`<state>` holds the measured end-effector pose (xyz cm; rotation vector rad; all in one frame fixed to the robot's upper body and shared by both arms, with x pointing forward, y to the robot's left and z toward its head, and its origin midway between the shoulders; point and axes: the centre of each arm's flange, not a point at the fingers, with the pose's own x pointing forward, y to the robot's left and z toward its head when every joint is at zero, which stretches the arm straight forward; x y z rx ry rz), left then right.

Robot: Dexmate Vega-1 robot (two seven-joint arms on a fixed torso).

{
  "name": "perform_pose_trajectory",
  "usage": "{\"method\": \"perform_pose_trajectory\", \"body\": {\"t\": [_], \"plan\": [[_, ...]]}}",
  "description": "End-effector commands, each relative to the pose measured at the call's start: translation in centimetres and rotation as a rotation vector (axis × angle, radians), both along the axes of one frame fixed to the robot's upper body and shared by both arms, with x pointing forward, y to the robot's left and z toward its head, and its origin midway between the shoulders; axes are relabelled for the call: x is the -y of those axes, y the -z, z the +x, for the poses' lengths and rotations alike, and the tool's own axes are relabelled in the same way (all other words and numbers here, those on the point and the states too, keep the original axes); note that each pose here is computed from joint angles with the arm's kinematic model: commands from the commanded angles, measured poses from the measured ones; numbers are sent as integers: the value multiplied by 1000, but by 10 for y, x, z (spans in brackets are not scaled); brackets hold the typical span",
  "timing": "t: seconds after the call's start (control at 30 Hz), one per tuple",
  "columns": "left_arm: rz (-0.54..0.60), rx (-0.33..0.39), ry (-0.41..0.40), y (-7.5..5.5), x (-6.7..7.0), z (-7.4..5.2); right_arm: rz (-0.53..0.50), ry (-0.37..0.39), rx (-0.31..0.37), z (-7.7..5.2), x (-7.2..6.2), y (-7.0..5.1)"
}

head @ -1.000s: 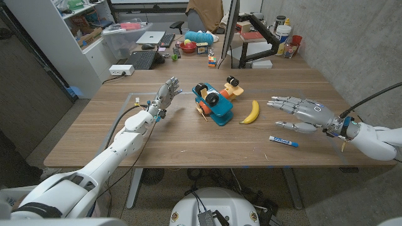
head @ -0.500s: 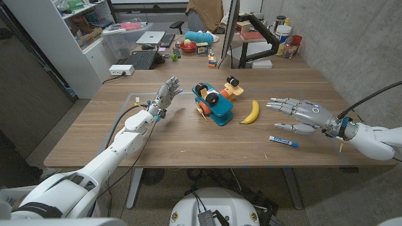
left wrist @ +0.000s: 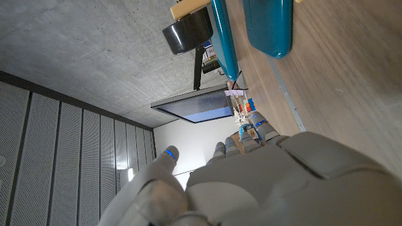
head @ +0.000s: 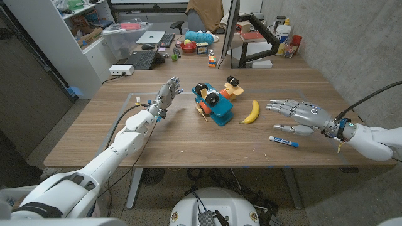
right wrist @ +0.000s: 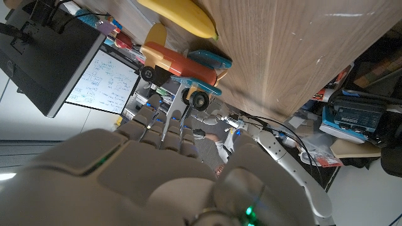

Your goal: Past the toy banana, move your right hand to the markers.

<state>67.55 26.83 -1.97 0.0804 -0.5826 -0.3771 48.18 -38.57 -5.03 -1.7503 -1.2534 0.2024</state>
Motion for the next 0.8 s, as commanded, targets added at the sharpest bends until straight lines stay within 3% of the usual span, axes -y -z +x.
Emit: {"method": "perform_pose_trajectory", "body": {"t": [0.03,0.8], "plan": [[5,7,4,-2,1,-1,-27,10,-3,5,-3,7],[11,14,11,-4,1,0,-72,30,-2,13,-9,16]]}}
